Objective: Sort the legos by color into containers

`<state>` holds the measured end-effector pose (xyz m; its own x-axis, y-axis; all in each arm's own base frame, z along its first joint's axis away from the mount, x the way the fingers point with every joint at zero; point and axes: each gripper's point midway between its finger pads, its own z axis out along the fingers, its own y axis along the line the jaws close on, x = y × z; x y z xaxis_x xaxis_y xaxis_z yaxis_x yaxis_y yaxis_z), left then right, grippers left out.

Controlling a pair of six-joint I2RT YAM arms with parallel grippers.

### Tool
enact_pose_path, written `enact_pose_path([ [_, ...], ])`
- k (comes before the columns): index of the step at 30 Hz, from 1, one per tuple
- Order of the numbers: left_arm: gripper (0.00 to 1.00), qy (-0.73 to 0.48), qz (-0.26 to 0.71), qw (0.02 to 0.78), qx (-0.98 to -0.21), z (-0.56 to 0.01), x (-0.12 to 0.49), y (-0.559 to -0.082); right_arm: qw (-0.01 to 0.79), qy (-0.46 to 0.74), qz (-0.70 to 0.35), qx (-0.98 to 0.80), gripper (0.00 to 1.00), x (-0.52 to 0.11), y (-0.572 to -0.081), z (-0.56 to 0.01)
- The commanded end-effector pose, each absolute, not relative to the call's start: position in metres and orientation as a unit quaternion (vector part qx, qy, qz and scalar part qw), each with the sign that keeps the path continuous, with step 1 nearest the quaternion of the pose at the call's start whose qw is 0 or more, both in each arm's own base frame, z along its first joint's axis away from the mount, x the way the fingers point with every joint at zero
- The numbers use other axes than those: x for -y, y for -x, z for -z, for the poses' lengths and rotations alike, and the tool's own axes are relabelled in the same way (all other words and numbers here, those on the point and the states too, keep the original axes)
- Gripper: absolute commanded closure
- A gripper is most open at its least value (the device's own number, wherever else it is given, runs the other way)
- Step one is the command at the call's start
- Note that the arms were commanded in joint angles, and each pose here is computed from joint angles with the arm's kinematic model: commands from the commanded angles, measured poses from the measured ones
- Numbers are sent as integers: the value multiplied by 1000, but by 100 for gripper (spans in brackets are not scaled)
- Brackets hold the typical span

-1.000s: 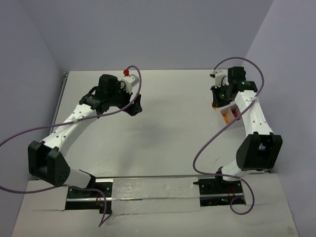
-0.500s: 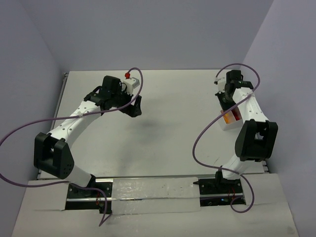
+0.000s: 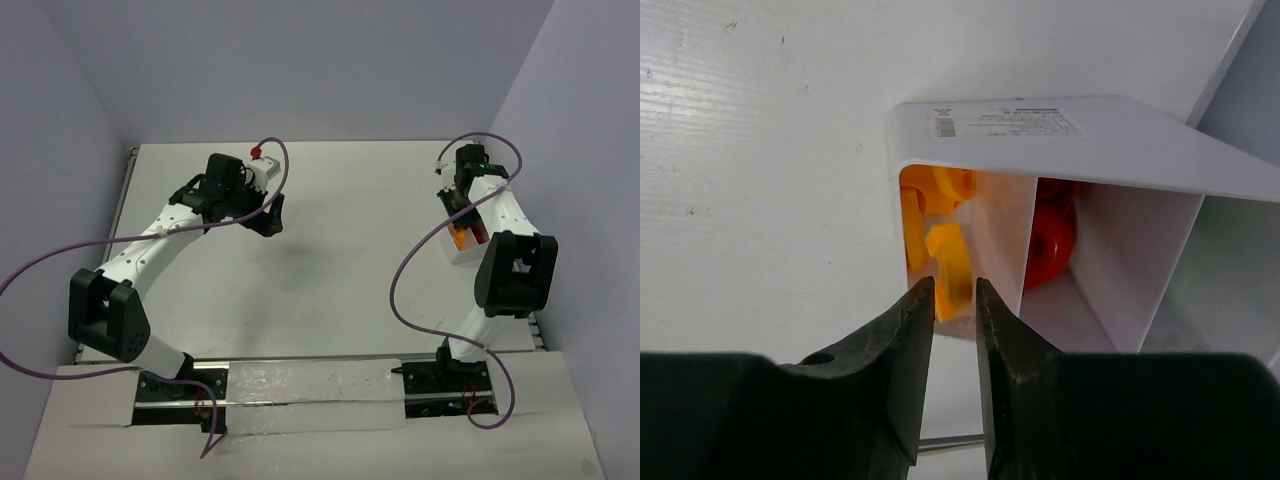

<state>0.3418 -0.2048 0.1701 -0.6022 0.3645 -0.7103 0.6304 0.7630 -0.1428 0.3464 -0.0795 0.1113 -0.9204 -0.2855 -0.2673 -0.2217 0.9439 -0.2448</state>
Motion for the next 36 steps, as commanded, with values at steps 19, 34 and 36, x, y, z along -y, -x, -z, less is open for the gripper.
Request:
enact_pose_path([
  [19,1,-157,266,440,-843,-254,120,-371,407,146,-127,-893,0,-48,-364,-284],
  [34,1,-82,124,474,-868,-234,56,-351,451,187,-162,-858,0,-174,-360,-234],
  [36,1,-78,116,476,-868,-229,53,-348,458,188,-159,-854,0,-174,-356,-235],
])
